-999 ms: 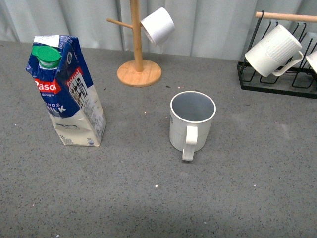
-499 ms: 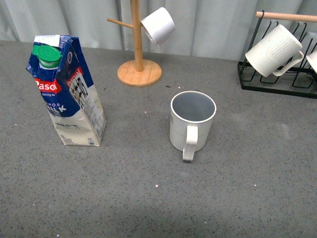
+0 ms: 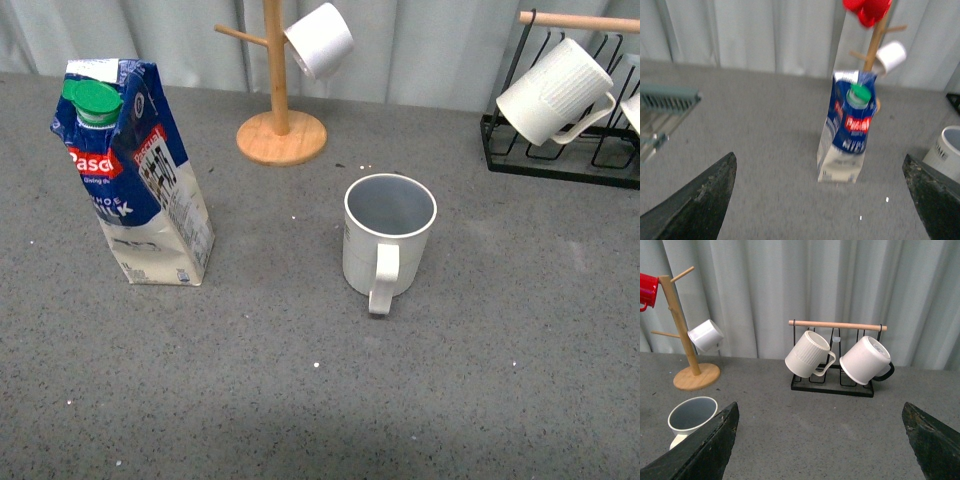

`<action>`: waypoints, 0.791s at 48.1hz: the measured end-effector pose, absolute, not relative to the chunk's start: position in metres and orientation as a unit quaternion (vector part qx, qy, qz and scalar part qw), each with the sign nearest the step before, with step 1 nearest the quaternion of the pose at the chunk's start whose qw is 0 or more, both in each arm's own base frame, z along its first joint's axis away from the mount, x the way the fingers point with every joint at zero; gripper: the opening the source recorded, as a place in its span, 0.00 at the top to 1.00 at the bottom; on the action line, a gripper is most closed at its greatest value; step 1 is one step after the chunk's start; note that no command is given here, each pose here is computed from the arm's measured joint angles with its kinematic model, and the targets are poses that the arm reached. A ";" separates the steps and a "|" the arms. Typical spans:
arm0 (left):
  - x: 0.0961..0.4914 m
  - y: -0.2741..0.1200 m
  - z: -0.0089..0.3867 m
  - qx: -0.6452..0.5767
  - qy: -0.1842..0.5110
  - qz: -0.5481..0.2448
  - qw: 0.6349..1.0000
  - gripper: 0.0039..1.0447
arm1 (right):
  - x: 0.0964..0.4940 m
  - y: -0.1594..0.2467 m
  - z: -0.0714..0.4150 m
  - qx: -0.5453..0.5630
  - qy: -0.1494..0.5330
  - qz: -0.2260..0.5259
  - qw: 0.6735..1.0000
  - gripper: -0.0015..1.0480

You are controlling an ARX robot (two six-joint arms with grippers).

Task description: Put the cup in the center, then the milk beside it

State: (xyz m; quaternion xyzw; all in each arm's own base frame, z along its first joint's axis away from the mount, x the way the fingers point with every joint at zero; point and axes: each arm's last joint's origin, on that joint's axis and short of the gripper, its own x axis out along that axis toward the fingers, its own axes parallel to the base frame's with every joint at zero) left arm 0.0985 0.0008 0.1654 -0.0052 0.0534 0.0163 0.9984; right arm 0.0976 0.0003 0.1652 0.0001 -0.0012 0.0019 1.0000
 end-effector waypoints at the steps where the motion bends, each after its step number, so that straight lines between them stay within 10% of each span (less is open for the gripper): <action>1: 0.101 0.001 0.162 -0.010 0.081 0.017 0.997 0.06 | 0.098 0.000 0.165 0.000 -0.001 0.002 1.000 0.09; 38: 0.206 -0.018 0.127 -0.015 0.196 -0.062 0.978 0.06 | 0.098 0.000 0.165 0.000 -0.002 0.002 1.000 0.09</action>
